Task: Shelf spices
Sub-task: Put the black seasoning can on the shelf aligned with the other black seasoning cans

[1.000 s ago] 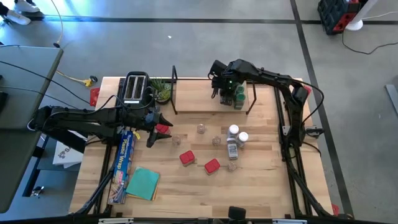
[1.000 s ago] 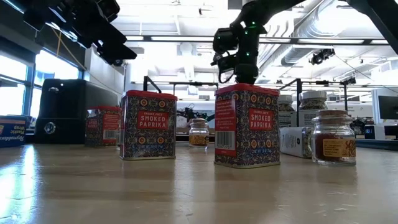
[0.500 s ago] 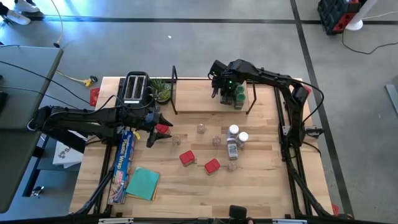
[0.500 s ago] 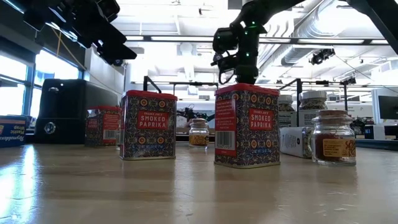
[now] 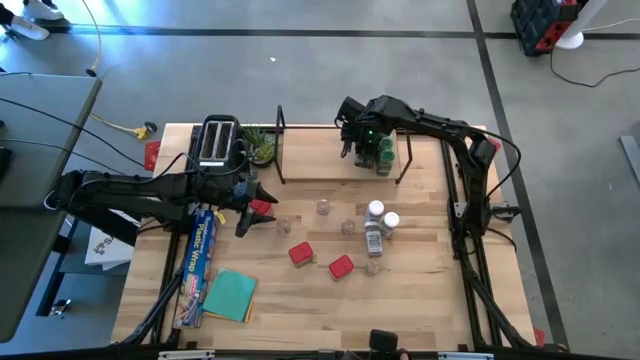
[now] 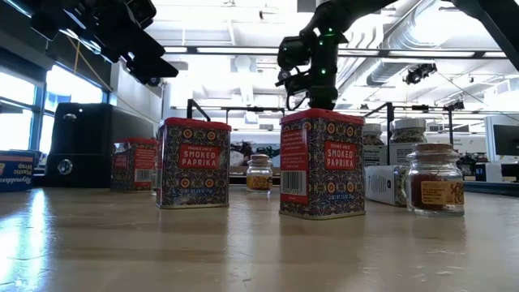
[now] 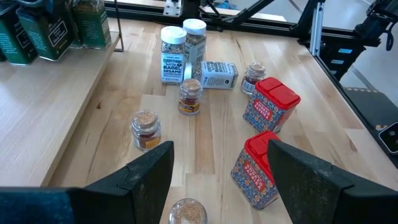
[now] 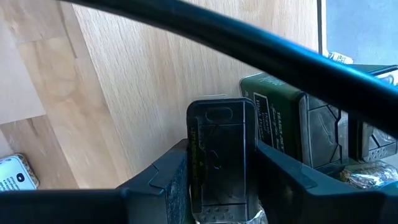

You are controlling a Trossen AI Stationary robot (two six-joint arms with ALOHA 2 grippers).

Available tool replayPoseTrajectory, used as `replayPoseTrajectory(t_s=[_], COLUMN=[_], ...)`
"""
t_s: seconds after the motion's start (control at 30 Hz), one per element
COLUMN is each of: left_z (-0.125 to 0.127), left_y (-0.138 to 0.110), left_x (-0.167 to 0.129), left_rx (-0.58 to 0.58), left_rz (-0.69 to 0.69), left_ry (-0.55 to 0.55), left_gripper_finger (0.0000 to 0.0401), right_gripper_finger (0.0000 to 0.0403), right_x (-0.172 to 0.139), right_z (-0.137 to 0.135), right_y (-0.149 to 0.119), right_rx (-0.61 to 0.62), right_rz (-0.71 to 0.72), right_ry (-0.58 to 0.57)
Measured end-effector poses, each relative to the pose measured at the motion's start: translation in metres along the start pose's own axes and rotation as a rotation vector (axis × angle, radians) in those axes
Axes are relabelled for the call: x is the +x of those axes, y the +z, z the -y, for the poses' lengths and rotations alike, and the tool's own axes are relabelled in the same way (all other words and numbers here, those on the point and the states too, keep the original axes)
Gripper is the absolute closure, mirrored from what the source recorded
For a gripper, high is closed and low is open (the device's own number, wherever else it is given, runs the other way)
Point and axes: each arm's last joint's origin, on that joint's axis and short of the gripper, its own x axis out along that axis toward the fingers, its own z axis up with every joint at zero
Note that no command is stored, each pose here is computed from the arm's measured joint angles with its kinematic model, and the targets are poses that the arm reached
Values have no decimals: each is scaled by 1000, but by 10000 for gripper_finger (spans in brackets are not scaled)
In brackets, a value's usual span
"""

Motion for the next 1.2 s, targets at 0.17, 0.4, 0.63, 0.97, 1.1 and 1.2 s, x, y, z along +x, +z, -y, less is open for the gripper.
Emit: replayPoseTrajectory(t_s=[0.17, 0.4, 0.63, 0.97, 1.1, 1.2], left_z=[0, 0, 0, 0, 0, 0], left_y=[0, 0, 0, 0, 0, 0], left_x=[0, 0, 0, 0, 0, 0], left_rx=[0, 0, 0, 0, 0, 0], left_rz=[0, 0, 0, 0, 1, 1], left_ry=[0, 0, 0, 0, 0, 0], left_gripper_finger=[146, 146, 146, 146, 146, 146], right_gripper_finger=[249, 238, 175, 164, 164, 164], right_x=[0, 0, 0, -11, -13, -15], right_z=[0, 0, 0, -4, -16, -29], right_y=[0, -1, -1, 7, 11, 14], right_rx=[-2, -3, -5, -85, -173, -228], right_rz=[-1, -7, -7, 3, -15, -7], right_ry=[-2, -1, -1, -102, -142, -124])
